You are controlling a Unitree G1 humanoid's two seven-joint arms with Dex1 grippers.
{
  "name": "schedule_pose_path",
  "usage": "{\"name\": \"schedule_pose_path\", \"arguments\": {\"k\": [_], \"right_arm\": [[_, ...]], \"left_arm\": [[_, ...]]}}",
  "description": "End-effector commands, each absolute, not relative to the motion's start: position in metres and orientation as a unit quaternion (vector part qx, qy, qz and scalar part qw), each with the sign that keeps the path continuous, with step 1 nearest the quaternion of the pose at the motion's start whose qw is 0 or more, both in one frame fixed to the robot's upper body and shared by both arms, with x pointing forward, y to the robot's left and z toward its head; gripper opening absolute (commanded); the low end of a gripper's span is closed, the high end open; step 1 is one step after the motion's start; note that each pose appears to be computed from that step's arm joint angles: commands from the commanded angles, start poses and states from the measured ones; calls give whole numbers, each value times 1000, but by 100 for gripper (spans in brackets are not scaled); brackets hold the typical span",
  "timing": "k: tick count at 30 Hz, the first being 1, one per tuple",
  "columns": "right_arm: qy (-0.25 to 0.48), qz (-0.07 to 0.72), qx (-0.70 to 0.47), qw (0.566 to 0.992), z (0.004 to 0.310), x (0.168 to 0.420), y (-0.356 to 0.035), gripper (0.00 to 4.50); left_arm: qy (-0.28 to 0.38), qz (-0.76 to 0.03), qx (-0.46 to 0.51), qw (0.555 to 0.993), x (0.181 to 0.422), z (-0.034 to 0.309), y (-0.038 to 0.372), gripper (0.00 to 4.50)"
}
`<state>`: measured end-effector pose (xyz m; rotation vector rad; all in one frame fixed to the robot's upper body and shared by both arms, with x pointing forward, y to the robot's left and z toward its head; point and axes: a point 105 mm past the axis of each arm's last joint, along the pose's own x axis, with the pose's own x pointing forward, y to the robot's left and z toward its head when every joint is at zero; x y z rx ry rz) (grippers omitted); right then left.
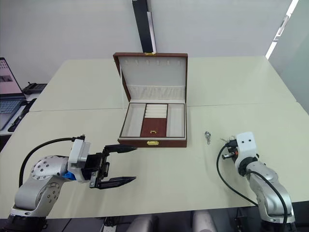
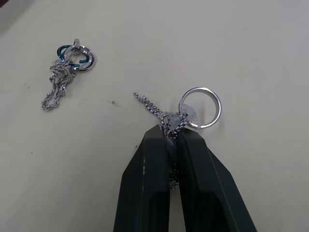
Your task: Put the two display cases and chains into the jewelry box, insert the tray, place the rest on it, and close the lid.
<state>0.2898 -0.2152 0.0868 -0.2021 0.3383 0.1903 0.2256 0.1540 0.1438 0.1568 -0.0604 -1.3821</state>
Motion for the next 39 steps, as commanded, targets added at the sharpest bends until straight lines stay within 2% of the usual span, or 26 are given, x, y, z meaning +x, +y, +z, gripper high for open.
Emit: {"name": "schedule_pose_path", "arguments": {"k": [1, 5, 11, 21, 30, 36, 39], "right_arm": [[119, 121, -119, 978, 116, 289, -209, 2], [108, 149, -133, 974, 128, 286, -206, 2], [59, 209, -165, 962, 169, 288, -188, 2], [-25, 345, -187, 920, 243, 318, -114, 2], [-54, 462, -187, 865, 266, 330, -36, 2], [-67, 510, -178, 839, 270, 334, 9, 2], [-70, 524, -177, 830, 267, 335, 22, 2]], "left_arm": [[-52, -616, 73, 783, 226, 160, 157, 450], [-52, -606, 67, 791, 219, 161, 159, 450], [-54, -572, 67, 816, 219, 163, 168, 450], [-59, -522, 52, 850, 221, 162, 174, 450], [-75, -451, 31, 889, 229, 169, 194, 450], [-94, -378, 19, 921, 231, 174, 216, 450], [-94, -367, 17, 925, 227, 173, 219, 450]]}}
